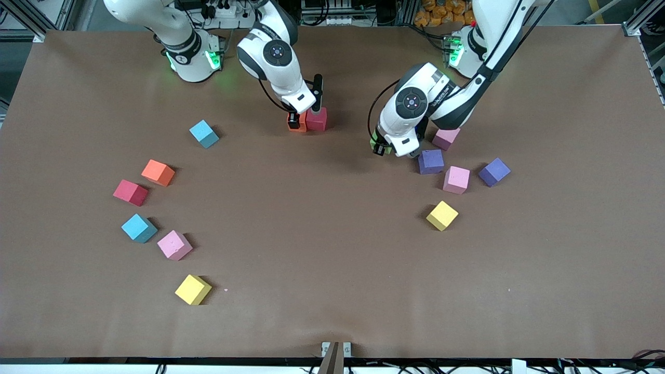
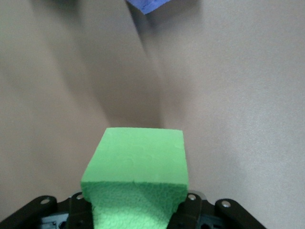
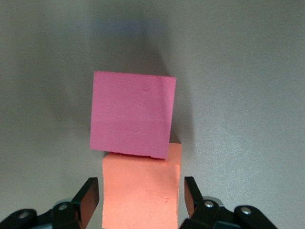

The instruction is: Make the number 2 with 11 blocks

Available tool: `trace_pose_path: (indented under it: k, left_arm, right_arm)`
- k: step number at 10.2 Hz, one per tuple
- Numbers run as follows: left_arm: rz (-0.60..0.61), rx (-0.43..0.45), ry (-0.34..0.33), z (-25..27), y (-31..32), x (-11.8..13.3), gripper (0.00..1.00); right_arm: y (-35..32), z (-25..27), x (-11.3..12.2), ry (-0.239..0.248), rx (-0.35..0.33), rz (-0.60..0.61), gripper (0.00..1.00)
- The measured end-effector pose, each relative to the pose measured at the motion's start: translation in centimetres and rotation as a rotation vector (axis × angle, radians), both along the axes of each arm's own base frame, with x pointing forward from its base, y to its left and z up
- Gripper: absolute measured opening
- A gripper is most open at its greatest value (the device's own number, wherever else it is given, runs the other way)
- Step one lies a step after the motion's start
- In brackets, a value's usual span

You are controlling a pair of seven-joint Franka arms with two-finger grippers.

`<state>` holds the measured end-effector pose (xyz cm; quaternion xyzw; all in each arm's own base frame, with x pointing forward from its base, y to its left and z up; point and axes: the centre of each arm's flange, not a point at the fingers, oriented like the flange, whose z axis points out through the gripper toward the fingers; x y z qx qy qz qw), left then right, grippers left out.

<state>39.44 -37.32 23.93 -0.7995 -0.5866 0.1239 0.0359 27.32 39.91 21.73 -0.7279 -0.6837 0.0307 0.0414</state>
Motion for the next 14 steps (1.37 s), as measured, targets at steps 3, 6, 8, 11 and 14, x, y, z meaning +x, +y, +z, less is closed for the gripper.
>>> trace_pose_path:
  k: [3,6,8,11,14]
  left_arm:
    - [0.055,0.009,0.004,0.2,-0.7,-0.6,0.56]
    - [0.107,-0.012,-0.015,0.5,-2.3,-1.6,0.56]
    - [0.130,-0.027,-0.023,0.3,-4.5,-3.7,0.56]
    - [0.158,-0.059,-0.032,-0.8,-7.2,-7.2,0.56]
    - [0.201,-0.094,-0.031,-1.9,-8.6,-8.8,0.56]
  right_arm:
    - [0.3,1.4,0.7,-0.010,0.009,-0.006,0.88]
    - [-1.4,4.6,3.2,-0.011,-0.001,-0.058,0.92]
    - [-4.9,8.3,5.8,0.029,-0.054,-0.121,0.96]
    - [-13.3,14.2,11.2,0.021,-0.042,-0.228,1.00]
    - [-26.6,16.4,18.9,-0.016,0.034,-0.338,1.00]
